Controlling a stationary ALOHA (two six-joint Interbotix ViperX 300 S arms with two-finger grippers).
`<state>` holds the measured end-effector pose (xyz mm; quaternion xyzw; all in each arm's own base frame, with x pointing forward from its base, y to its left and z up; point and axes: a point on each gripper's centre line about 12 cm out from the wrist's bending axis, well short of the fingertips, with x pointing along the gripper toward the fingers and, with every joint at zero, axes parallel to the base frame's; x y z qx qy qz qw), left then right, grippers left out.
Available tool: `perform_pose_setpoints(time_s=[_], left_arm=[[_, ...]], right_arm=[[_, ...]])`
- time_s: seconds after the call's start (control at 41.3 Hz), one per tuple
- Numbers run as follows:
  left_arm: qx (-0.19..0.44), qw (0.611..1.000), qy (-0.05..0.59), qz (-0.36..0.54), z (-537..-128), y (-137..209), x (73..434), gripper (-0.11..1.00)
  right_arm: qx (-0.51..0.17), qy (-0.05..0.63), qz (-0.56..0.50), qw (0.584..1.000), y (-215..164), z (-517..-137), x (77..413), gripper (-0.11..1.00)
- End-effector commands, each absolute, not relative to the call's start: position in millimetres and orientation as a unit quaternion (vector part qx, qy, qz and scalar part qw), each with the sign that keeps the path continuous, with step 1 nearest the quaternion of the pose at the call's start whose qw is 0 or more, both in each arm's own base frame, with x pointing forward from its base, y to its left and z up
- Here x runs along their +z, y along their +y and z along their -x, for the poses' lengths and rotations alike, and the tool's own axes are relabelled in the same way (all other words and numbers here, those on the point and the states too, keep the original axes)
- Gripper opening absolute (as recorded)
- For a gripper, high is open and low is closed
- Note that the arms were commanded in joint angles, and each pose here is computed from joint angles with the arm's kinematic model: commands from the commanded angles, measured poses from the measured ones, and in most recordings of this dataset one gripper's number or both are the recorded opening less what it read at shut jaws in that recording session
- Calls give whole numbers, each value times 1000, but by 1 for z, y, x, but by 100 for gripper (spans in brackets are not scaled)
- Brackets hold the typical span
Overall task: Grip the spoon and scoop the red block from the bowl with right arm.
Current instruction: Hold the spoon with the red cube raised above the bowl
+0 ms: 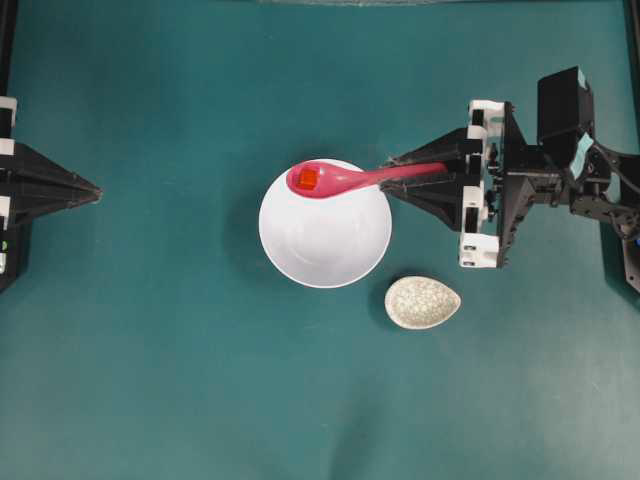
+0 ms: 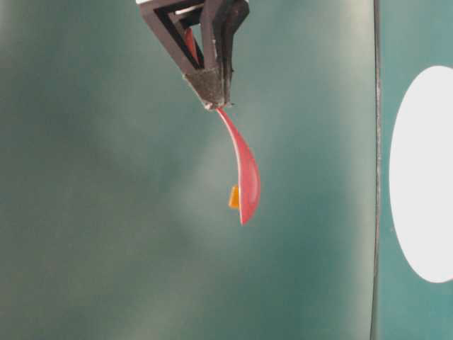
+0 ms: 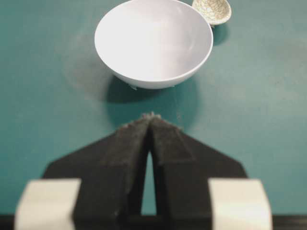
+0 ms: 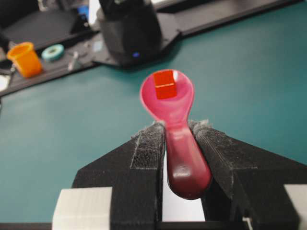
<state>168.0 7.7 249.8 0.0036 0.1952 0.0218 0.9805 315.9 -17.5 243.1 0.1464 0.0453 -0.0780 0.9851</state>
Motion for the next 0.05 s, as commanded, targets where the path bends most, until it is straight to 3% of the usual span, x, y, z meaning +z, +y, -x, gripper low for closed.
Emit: perform_pose_setpoints(time_s=[0.0,0.024], left_arm=[[23,981,192,-4,-170,8,253,0],[23,981,191,-4,-170,8,253,0]], right_arm=[[-76,29,-149,986,-17,-316,253,25],[-76,30,-148,986,-17,-316,253,25]])
